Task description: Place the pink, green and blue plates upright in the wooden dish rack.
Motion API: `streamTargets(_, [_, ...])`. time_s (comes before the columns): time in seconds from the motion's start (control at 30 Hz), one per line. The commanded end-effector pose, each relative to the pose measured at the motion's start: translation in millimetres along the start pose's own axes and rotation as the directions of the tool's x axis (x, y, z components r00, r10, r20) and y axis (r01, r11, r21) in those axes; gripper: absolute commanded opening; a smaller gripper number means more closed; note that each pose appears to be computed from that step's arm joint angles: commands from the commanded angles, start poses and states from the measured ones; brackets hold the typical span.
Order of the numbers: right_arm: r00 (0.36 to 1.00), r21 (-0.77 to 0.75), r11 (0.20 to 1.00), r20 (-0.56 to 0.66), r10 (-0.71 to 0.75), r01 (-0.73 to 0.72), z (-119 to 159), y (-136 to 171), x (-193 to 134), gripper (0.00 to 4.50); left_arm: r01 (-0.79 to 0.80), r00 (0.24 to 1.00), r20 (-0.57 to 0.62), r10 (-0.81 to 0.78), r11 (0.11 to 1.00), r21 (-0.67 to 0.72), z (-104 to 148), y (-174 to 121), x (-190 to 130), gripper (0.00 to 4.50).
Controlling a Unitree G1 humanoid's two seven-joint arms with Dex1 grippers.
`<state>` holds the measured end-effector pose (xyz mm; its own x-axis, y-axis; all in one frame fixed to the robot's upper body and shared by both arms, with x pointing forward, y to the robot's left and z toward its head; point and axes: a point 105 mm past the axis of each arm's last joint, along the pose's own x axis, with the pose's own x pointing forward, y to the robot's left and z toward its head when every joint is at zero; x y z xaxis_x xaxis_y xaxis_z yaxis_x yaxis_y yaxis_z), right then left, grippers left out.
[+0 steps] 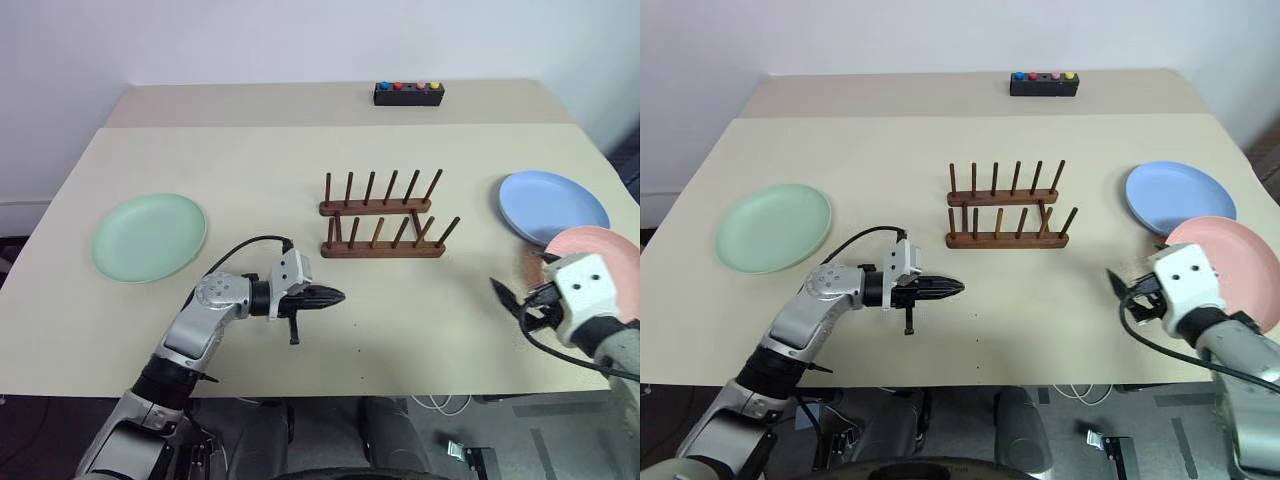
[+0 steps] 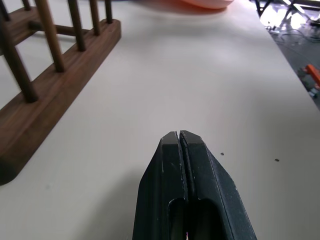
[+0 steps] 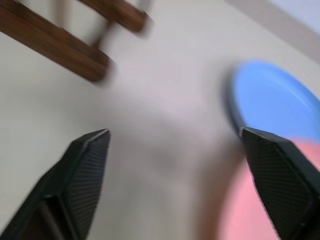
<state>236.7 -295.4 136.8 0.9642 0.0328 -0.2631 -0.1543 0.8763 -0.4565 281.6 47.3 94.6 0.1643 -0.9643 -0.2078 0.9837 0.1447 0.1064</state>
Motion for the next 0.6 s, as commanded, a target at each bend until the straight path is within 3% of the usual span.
streamTargets(0.03, [0.991, 0.006, 0.994, -0.078, -0.110, 0.110, -14.4, -18.3, -8.6, 4.27, 0.044, 0.997, 0.059, -0.047, 0.998, 0.039, 17.6, -2.4, 3.9, 0.00])
streamTargets(0.27, [0.975, 0.074, 0.984, -0.169, -0.147, 0.161, -41.8, -19.5, -3.7, 4.27, 0.059, 0.996, 0.062, -0.063, 0.996, 0.064, 22.2, -0.9, 3.7, 0.00])
streamTargets(0.3, [0.974, 0.078, 0.984, -0.177, -0.142, 0.157, -44.2, -18.5, -2.1, 4.04, 0.056, 0.996, 0.059, -0.060, 0.996, 0.068, 21.7, -0.8, 3.8, 0.00])
streamTargets(0.37, [0.974, 0.087, 0.985, -0.186, -0.132, 0.150, -46.9, -16.4, 0.6, 3.41, 0.051, 0.997, 0.056, -0.055, 0.996, 0.072, 21.3, -0.5, 3.6, 0.00])
streamTargets(0.53, [0.977, 0.068, 0.991, -0.184, -0.103, 0.118, -45.3, -6.9, 4.6, 0.80, 0.039, 0.998, 0.046, -0.043, 0.997, 0.073, 17.7, -1.0, 1.5, 0.00])
streamTargets(0.6, [0.977, 0.041, 0.992, -0.184, -0.110, 0.120, -44.1, -6.3, 3.8, 0.04, 0.042, 0.998, 0.040, -0.044, 0.997, 0.072, 15.7, -1.5, 1.8, 0.00])
